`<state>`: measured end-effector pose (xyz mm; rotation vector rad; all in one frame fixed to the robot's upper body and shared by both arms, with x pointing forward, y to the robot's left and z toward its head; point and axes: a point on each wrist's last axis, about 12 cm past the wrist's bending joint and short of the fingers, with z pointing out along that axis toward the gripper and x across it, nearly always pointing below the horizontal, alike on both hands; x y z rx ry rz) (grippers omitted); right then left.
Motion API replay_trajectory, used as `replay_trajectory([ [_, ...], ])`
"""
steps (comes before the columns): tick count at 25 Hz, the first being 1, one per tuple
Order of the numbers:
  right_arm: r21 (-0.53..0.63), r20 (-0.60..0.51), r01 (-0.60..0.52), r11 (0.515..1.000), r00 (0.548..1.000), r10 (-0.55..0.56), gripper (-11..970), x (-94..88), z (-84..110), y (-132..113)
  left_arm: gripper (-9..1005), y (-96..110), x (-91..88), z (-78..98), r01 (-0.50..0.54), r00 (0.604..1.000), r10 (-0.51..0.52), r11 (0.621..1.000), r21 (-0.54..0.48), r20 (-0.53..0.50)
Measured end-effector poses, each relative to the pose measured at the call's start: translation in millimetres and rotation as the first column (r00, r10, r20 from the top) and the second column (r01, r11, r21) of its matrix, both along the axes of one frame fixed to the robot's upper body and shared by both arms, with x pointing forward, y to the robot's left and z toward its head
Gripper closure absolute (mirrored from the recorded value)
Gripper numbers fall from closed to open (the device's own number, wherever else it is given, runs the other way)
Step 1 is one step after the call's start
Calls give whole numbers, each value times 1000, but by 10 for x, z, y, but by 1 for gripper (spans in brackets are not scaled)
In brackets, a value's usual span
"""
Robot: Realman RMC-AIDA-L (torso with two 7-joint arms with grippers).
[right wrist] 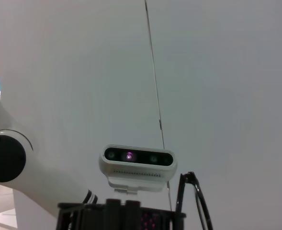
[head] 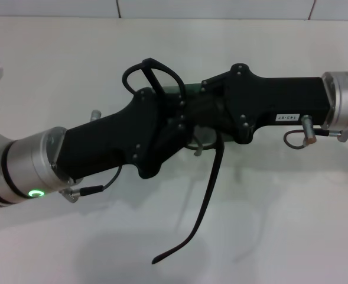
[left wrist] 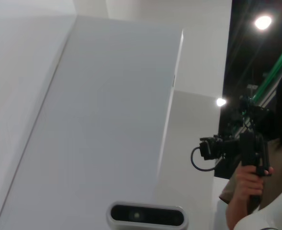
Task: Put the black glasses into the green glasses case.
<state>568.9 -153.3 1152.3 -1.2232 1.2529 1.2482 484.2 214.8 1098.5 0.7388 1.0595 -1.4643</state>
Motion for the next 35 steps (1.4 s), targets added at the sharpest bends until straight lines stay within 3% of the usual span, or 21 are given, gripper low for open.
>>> replay_trajectory([
  [11, 5, -5, 12, 1000, 1000, -12, 898, -17, -30, -35, 953, 19, 13, -4, -25, 1000, 25, 1000, -5, -5],
  [17, 62, 8, 94, 994, 995, -95, 898, 42, 26, -244, 953, 119, -44, 35, -7, 1000, 7, 1000, -26, 21],
  [21, 168, 32, 123, 978, 991, -130, 898, 43, 179, -499, 953, 237, -100, 32, -45, 998, 46, 999, -18, 42],
  [27, 393, 91, 119, 912, 982, -167, 898, -23, 433, -788, 952, 130, -109, 9, 21, 997, -24, 999, 38, 71],
  [31, 468, 184, 138, 873, 951, -249, 897, 18, 465, -706, 952, -88, -44, -22, 89, 990, -100, 990, 112, 101],
  [35, 410, 229, 136, 902, 942, -246, 897, 176, 424, -356, 952, -238, 22, 46, 139, 977, -154, 984, 106, 146],
])
